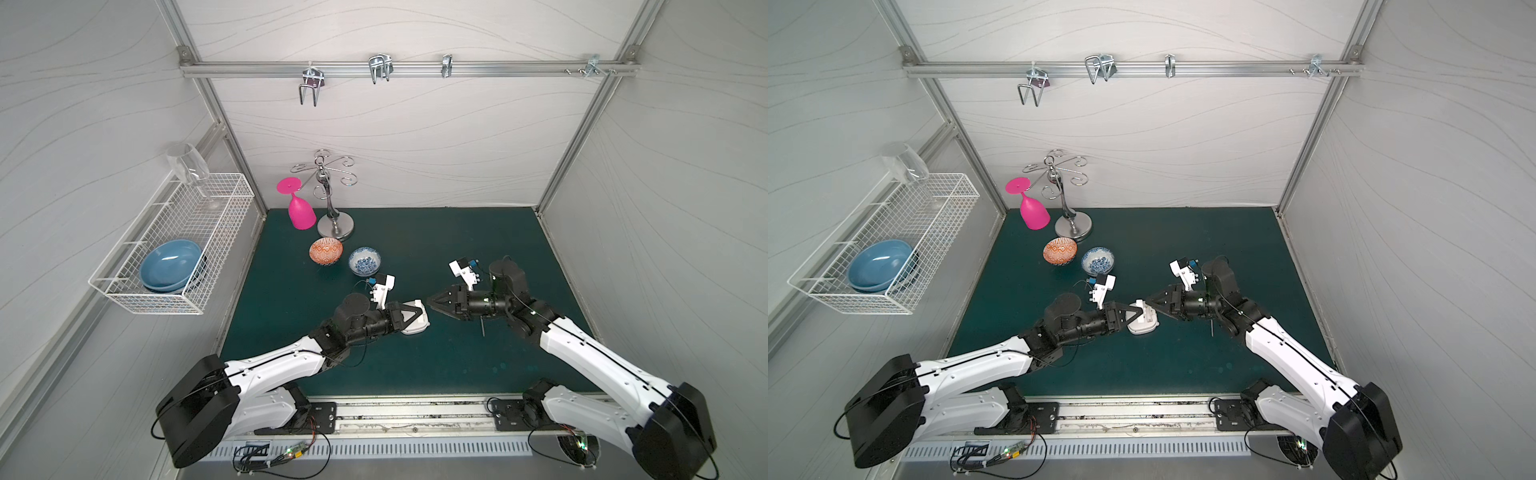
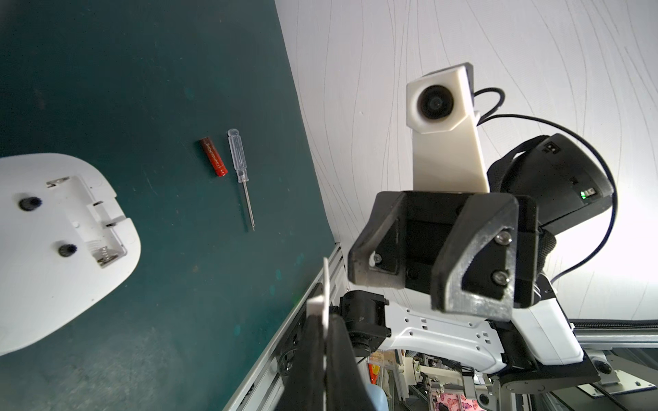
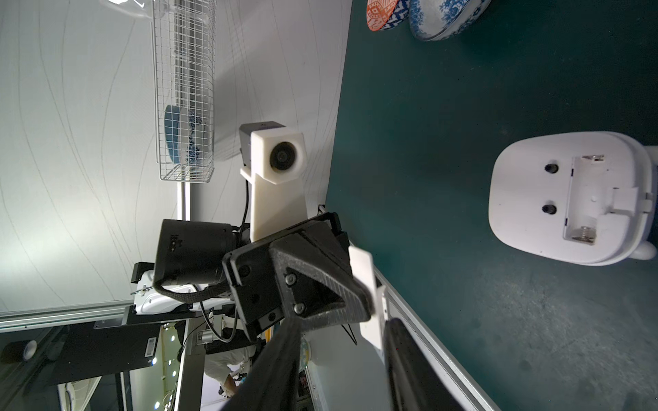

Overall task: Remove the battery from the alarm
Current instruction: Pick up the cover from the center of the board.

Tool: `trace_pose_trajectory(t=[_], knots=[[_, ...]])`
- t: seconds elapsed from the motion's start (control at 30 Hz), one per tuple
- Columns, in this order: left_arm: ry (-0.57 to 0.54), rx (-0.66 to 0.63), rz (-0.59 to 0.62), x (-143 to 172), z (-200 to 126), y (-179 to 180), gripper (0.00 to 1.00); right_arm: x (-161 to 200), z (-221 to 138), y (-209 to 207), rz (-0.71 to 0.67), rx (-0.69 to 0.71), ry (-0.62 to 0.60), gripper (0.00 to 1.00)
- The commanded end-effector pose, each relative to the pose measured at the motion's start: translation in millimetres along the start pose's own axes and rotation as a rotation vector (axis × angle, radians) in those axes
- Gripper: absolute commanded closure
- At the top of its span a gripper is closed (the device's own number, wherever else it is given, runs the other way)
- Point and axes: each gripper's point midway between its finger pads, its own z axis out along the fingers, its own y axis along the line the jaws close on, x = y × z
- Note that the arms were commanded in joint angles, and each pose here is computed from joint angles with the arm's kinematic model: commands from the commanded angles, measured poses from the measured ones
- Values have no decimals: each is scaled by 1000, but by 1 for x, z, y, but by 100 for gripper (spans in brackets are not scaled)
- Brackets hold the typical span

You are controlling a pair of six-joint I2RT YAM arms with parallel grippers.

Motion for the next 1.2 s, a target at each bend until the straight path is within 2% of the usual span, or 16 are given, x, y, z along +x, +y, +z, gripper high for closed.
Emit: trace_pose_trajectory(t=[0.0,0.73,1.17], knots=[[-42,67,30,-13,0,-21,100,0,5,0,17,0,8,59],[-52,96,28,-16,0,-29,100,6,20,-11,68,8,51,83],[-55,94,15,-16,1,-26,100,7,22,-8,68,1,56,92]])
